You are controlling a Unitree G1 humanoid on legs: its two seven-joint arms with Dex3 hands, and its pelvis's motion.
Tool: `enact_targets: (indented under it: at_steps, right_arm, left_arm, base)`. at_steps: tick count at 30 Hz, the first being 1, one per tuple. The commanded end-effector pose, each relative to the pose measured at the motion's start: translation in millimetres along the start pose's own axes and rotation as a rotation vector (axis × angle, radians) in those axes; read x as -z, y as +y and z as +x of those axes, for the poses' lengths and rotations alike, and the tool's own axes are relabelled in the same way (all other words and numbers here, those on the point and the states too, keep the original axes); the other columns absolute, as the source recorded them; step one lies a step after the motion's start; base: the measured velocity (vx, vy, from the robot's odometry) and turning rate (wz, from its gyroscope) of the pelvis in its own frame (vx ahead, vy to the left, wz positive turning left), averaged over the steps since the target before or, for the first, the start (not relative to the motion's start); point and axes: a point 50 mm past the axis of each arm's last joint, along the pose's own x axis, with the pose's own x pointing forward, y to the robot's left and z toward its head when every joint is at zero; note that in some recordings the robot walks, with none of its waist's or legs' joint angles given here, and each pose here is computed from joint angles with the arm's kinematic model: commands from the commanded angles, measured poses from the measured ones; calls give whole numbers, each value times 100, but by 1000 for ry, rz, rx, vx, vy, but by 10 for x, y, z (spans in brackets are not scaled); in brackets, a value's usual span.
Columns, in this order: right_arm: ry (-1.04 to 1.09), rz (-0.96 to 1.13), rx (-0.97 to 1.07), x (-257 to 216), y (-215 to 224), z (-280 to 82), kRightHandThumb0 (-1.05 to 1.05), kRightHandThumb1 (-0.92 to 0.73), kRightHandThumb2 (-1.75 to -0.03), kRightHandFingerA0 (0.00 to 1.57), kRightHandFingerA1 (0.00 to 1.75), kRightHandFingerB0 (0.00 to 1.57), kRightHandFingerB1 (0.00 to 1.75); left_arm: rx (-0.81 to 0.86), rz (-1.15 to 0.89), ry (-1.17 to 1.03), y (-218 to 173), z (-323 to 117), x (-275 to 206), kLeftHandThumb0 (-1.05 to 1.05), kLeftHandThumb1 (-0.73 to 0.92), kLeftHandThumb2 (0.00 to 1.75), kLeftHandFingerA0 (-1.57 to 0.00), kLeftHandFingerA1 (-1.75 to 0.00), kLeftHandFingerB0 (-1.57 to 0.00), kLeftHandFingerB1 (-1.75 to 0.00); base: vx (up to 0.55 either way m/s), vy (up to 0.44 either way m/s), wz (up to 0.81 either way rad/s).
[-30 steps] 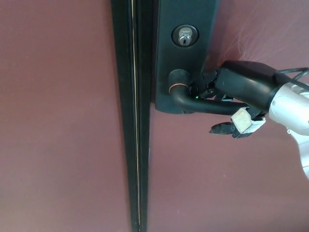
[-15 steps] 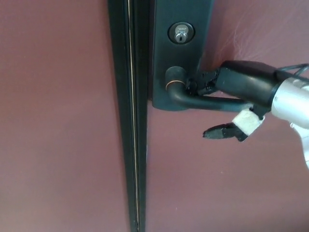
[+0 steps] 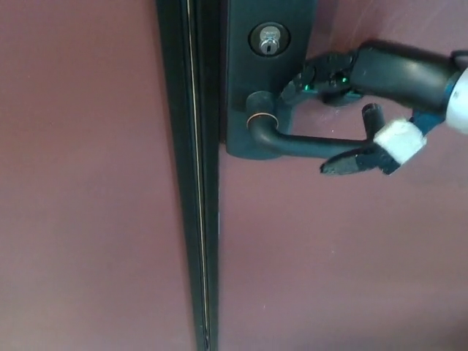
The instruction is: The robot walks towards the door handle and put its right hand on it and twist the handle
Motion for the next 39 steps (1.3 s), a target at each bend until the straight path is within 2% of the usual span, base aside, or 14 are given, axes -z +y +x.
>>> enact_targets:
  at_steps: [1,4,5,11,16,18,20,24,26,28,29,35,36,39]
  right_arm:
    - [0,-34,115,-47,-258,-128,-72,-54,-57,1,24,10,26]
    - [-4,-44,142,-68,-358,-166,-72,-53,-57,1,24,10,25]
    - [-11,-40,163,-70,-420,-202,-71,-43,-79,5,19,9,26]
    - [-18,-34,174,-71,-460,-233,-71,-43,-79,5,19,9,26]
    - [-37,33,280,49,-731,-726,-70,-43,-79,4,19,9,26]
    - [-39,34,279,51,-730,-735,-70,-43,-79,4,19,9,26]
    - [-47,67,361,188,-804,-1120,-72,-44,-78,6,28,9,26]
    - [-53,67,373,216,-789,-1197,-72,-44,-78,6,28,9,26]
    - [-39,54,411,267,-636,-1610,-84,-53,-81,1,33,9,30]
    - [-40,53,410,269,-625,-1622,-84,-53,-81,1,33,9,30]
    - [1,74,438,264,-477,-1967,-36,-23,-86,1,49,0,47]
    - [6,99,456,281,-340,-2190,-35,-24,-86,1,49,0,47]
    - [26,171,510,354,-162,-2465,-35,-25,-86,1,49,0,48]
    - [53,213,534,441,-47,-2586,-35,-25,-86,2,50,0,48]
  left_arm:
    - [10,21,18,15,-22,50,-18,70,60,-62,-46,-46,-40]
    - [8,27,15,31,-14,26,-18,70,60,-62,-46,-46,-40]
    - [8,8,17,24,-10,25,-18,70,60,-62,-46,-46,-40]
    - [7,5,20,21,-5,22,-19,70,60,-62,-46,-46,-40]
    - [19,14,13,13,9,-12,-19,70,60,-61,-45,-47,-41]
    - [19,14,13,13,9,-12,-19,70,60,-61,-45,-47,-41]
    - [19,14,15,32,24,-45,-19,70,60,-61,-45,-47,-41]
    - [20,14,15,34,24,-45,-19,70,60,-61,-45,-47,-41]
    - [26,7,25,0,-1,25,-19,70,60,-61,-45,-46,-40]
    - [26,7,25,0,-1,25,-19,70,60,-61,-45,-46,-40]
    - [14,-6,14,29,-13,26,-19,70,60,-61,-45,-46,-40]
    - [3,-30,13,15,-20,49,-19,70,60,-60,-45,-45,-40]
    - [-9,-50,8,-19,-13,50,-20,70,61,-59,-45,-43,-39]
    - [-12,-45,10,-17,-28,79,-21,70,61,-57,-44,-42,-39]
  base:
    - [0,0,0]
    - [0,0,0]
    - [0,0,0]
    - [0,0,0]
    - [-6,0,2]
    - [0,0,0]
    - [0,0,0]
    - [0,0,0]
    - [0,0,0]
    - [0,0,0]
    - [0,0,0]
    - [0,0,0]
    - [0,0,0]
    - [0,0,0]
